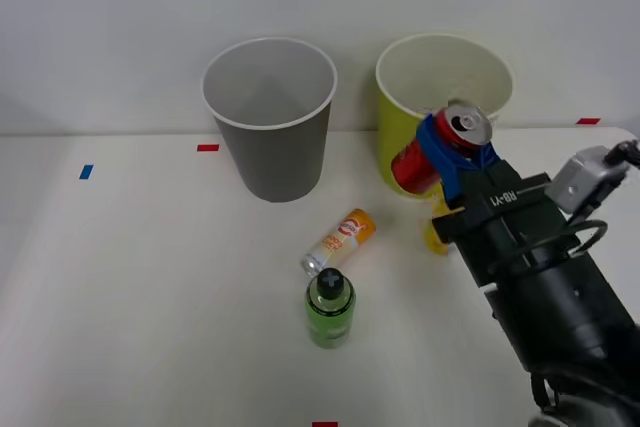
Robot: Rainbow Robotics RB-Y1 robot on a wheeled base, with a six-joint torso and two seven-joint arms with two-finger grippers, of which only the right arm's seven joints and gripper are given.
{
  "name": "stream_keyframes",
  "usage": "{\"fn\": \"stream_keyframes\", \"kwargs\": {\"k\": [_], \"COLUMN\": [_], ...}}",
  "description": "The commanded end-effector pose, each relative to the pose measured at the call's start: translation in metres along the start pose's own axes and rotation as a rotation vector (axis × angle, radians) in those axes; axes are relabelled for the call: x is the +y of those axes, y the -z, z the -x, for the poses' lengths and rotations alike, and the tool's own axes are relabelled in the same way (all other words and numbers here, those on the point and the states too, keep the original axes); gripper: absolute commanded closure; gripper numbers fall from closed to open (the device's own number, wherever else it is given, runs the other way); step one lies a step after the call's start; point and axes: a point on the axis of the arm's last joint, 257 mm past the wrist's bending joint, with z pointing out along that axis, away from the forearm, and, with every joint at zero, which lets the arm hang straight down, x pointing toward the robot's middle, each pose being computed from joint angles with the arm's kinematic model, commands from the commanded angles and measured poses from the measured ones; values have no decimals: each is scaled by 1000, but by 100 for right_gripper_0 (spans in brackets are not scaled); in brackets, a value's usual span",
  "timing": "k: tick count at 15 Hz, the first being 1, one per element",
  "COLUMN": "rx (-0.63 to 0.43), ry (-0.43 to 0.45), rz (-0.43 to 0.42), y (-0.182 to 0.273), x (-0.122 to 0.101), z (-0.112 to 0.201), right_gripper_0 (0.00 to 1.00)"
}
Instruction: Put cans in the gray bin, plastic bottles in the light green bin
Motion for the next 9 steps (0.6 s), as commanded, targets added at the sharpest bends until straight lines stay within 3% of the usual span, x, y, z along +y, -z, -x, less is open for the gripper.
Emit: {"fn": "stream_keyframes", "kwargs": {"k": [1, 3, 9], "rx": [53, 78, 5], "ry": [-42, -67, -142], "rz": [26, 49, 105], "y": [-43, -65, -139], "x": [15, 24, 50], "z": [2, -3, -32], "right_gripper_0": [100, 100, 100]}}
